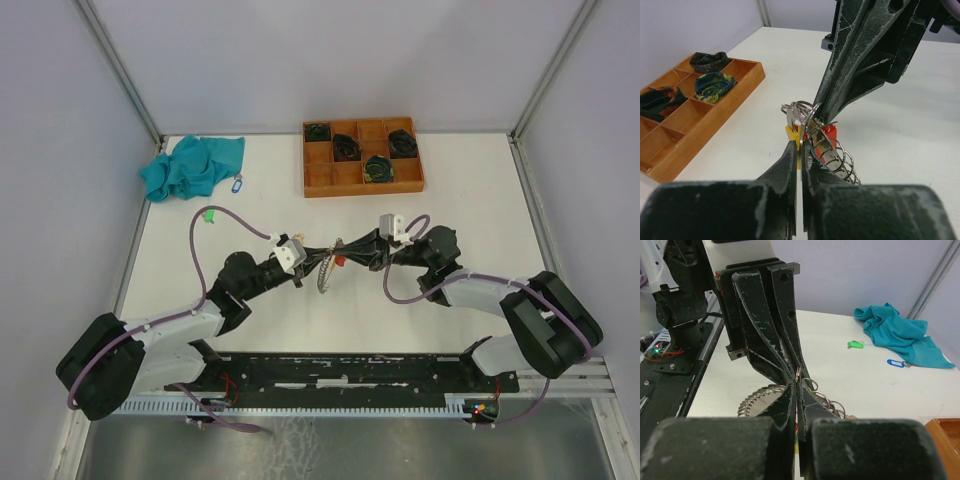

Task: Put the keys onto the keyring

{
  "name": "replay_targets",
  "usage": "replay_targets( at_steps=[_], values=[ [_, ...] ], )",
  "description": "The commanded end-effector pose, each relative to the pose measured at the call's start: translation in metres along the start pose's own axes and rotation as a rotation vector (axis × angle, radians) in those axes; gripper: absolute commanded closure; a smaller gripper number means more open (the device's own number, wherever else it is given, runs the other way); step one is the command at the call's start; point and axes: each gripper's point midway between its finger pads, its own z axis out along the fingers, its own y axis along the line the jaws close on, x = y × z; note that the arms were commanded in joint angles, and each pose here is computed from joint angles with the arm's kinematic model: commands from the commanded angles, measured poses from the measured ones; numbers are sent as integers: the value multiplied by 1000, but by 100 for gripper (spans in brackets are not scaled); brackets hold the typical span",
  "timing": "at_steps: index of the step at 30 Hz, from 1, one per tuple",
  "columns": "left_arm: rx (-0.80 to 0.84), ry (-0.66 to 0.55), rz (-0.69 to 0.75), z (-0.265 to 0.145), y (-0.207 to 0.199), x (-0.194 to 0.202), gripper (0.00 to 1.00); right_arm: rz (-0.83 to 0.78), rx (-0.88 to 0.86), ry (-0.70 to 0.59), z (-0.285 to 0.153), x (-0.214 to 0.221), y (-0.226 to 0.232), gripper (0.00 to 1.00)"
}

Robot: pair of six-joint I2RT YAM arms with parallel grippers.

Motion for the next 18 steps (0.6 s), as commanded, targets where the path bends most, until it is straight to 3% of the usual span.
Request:
replay_targets(
  at_steps=[1, 12, 18],
  values=[
    [54, -44, 54, 7, -3, -17, 97, -66, 13, -92, 3, -26, -5, 99],
    [115, -28, 60, 11, -19, -20, 97, -52, 88, -91, 1, -18, -17, 99],
    [115, -87, 70, 8, -25, -41, 93, -33, 88, -79, 3, -7, -18, 99]
  ],
)
